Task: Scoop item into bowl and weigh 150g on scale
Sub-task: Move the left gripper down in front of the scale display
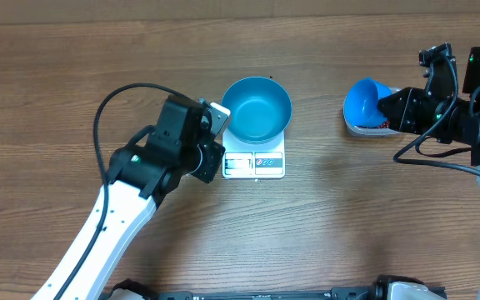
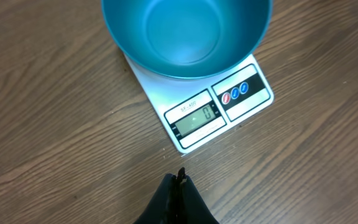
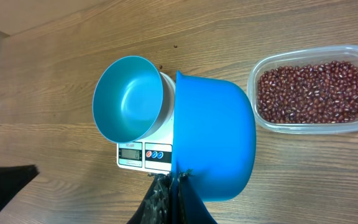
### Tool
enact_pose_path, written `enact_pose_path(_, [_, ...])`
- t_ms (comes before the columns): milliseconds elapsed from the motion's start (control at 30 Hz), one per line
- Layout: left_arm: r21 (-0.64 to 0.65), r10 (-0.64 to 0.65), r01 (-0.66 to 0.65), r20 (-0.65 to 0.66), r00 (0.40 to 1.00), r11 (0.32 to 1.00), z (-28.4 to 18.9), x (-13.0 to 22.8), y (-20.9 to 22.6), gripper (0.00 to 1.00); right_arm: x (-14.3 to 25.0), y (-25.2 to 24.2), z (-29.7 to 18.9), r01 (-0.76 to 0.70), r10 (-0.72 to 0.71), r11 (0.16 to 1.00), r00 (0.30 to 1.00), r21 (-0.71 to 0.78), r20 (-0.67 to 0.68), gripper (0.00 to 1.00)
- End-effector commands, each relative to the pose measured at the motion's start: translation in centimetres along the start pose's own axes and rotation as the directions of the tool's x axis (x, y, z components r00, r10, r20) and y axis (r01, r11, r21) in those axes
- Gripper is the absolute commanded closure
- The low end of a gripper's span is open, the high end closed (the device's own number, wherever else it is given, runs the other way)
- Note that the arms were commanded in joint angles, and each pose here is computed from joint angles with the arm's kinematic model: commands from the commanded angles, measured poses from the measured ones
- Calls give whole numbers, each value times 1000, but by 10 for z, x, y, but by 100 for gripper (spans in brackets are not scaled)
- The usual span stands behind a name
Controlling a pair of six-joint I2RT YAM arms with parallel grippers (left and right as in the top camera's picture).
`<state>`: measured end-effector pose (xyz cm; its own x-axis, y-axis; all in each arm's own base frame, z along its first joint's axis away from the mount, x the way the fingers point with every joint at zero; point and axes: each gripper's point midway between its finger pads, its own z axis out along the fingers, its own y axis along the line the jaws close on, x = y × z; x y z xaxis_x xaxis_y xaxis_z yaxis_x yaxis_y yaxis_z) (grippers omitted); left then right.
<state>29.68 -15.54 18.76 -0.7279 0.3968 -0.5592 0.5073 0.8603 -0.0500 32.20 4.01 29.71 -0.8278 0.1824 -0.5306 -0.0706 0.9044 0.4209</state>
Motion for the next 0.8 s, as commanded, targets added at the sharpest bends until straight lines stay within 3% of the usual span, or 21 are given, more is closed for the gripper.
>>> enact_pose_path(0, [24, -17, 15, 71, 997, 1000, -29, 2, -8, 95, -9, 4, -8, 22, -23, 1000, 999, 11, 36, 96])
enact_pose_path(233, [28, -153, 150, 98, 983, 988, -8, 46, -7, 95, -9, 3, -8, 22, -23, 1000, 999, 19, 38, 96])
enact_pose_path(300, [29, -114, 111, 111, 987, 993, 0, 55, -8, 94, -10, 3, -8, 23, -24, 1000, 999, 19, 40, 96])
enact_pose_path(500, [9, 198, -199, 77, 977, 980, 21, 67, -7, 95, -12, 3, -8, 28, -29, 999, 998, 18, 50, 96])
enact_pose_path(633, [38, 189, -189, 4, 982, 981, 39, 79, -8, 96, -13, 3, -8, 30, -31, 999, 998, 17, 54, 96])
enact_pose_path(767, [92, 161, -163, 33, 986, 982, 44, 71, -17, 96, -13, 3, -8, 30, -31, 999, 998, 17, 53, 96])
